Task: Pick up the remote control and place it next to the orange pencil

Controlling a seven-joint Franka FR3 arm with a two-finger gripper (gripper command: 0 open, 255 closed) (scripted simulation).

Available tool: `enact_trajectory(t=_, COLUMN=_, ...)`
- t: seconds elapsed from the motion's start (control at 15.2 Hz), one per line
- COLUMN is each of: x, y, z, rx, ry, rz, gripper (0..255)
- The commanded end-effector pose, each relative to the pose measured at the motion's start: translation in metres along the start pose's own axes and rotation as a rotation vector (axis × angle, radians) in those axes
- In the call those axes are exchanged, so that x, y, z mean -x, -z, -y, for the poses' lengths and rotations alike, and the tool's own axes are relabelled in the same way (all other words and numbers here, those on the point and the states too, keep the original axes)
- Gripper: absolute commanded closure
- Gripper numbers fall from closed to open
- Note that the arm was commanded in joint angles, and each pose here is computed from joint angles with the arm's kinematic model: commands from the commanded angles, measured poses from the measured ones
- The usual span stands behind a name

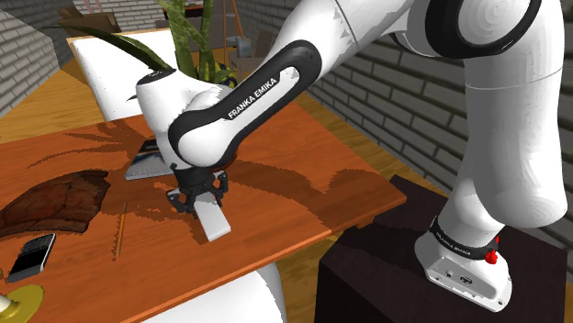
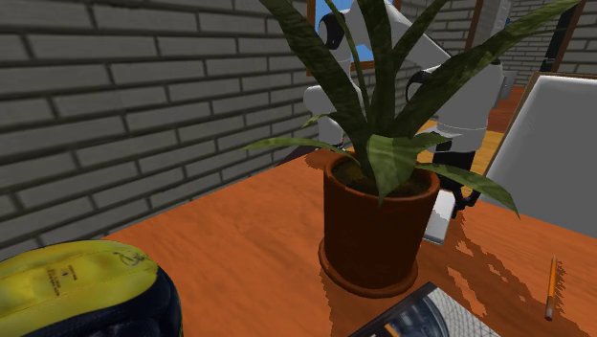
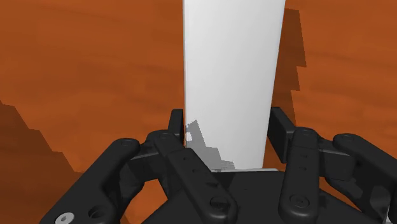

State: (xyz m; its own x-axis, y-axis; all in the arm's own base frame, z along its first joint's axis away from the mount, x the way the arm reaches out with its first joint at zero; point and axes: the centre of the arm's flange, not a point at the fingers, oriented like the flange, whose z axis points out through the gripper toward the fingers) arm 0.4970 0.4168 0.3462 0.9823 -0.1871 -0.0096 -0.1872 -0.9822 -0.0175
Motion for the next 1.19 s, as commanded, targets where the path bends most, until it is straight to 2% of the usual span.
enact_trajectory(t=0.0, x=0.000, y=-0.003, z=0.000, rx=-0.001, ry=0.000, rz=-0.001, gripper=255)
enact_trajectory(t=0.33, x=0.000, y=-0.003, z=0.000, rx=-0.001, ry=0.000, rz=-0.001, gripper=255)
enact_trajectory(t=0.4, x=0.000, y=-0.003, z=0.000, rx=-0.001, ry=0.000, rz=-0.001, gripper=0)
enact_trajectory(t=0.73, x=0.000, y=-0.003, z=0.000, rx=-0.001, ry=0.000, rz=-0.001, gripper=0)
enact_trajectory(t=0.99, x=0.000, y=0.047, z=0.000, rx=-0.001, ry=0.000, rz=-0.001, gripper=0)
enact_trajectory(t=1.12, x=0.000, y=0.047, z=0.000, rx=-0.001, ry=0.000, rz=-0.001, gripper=0)
